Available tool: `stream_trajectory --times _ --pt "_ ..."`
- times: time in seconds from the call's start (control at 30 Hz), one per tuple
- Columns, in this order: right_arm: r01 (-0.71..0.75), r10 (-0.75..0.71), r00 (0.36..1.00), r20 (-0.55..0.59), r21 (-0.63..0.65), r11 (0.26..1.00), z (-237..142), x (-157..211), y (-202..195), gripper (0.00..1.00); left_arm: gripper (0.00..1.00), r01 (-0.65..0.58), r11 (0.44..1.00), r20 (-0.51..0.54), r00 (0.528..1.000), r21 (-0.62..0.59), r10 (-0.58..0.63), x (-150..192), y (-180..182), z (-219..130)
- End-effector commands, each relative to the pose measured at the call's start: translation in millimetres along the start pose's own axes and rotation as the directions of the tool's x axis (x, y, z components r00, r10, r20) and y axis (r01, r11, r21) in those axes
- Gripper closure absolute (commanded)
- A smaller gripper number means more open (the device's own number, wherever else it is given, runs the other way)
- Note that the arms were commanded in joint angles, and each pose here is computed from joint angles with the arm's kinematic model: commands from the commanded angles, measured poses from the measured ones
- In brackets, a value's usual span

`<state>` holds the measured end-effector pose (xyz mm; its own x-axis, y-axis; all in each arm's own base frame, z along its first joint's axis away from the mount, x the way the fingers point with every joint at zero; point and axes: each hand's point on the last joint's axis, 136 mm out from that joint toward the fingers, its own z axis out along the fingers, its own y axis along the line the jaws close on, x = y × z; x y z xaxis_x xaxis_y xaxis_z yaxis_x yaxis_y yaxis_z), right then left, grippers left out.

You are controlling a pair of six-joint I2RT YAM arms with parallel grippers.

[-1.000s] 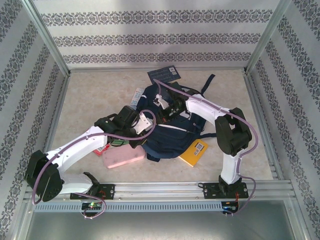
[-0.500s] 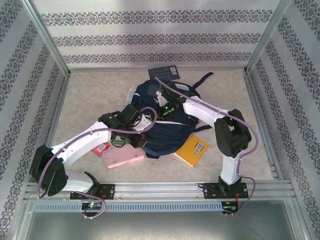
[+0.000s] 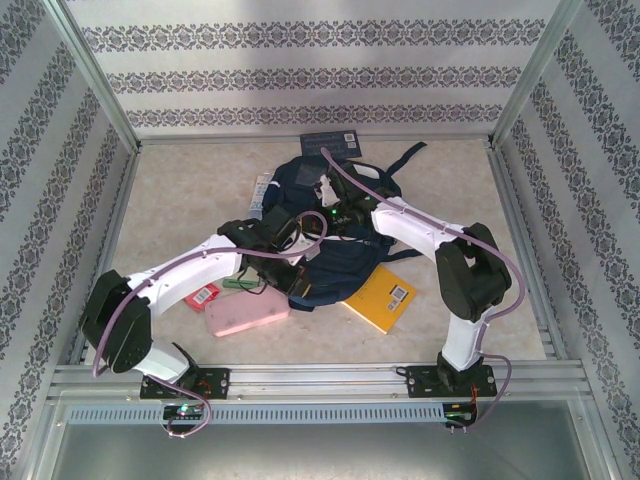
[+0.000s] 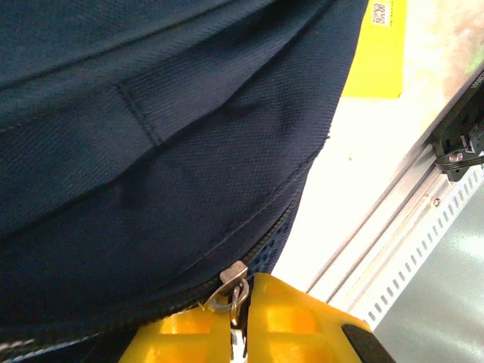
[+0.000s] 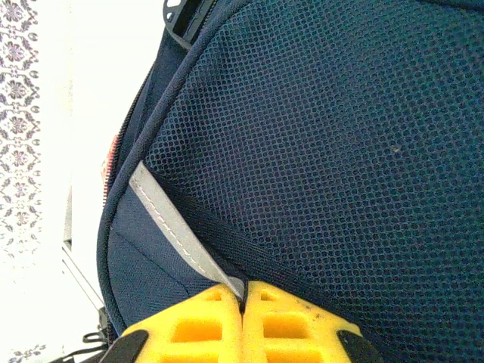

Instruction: Pack the student bag

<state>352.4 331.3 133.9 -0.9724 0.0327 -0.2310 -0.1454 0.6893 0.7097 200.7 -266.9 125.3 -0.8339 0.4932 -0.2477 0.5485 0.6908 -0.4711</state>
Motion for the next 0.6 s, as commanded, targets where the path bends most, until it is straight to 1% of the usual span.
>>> stream_trajectory --times 0.0,0.13,0.37,0.5,0.57 --pt "-0.029 0.040 0.985 0.168 -0.067 0.997 -7.3 -39.0 20.2 1.00 0.90 -0.028 0.996 0.000 1.000 0.089 0.028 -7.2 -29.0 3.4" --pt "-0.081 0.098 0.973 0.207 -0.089 0.993 -8.8 -48.7 23.4 1.00 0.90 -0.048 0.996 -0.014 0.999 0.079 0.050 -10.5 -35.2 10.1" --pt "-0.155 0.183 0.947 0.265 -0.123 0.980 -14.8 -63.0 30.8 1.00 0.89 -0.080 0.995 -0.007 0.997 0.057 0.081 -28.1 -44.2 14.2" --pt "-0.191 0.226 0.935 0.275 -0.148 0.970 -14.7 -69.0 33.2 1.00 0.89 -0.118 0.992 -0.021 0.993 0.038 0.118 -34.0 -50.9 19.3" --pt "-0.214 0.255 0.927 0.274 -0.171 0.962 -14.7 -72.0 33.8 1.00 0.90 -0.137 0.990 -0.020 0.990 0.022 0.138 -36.7 -52.3 21.1"
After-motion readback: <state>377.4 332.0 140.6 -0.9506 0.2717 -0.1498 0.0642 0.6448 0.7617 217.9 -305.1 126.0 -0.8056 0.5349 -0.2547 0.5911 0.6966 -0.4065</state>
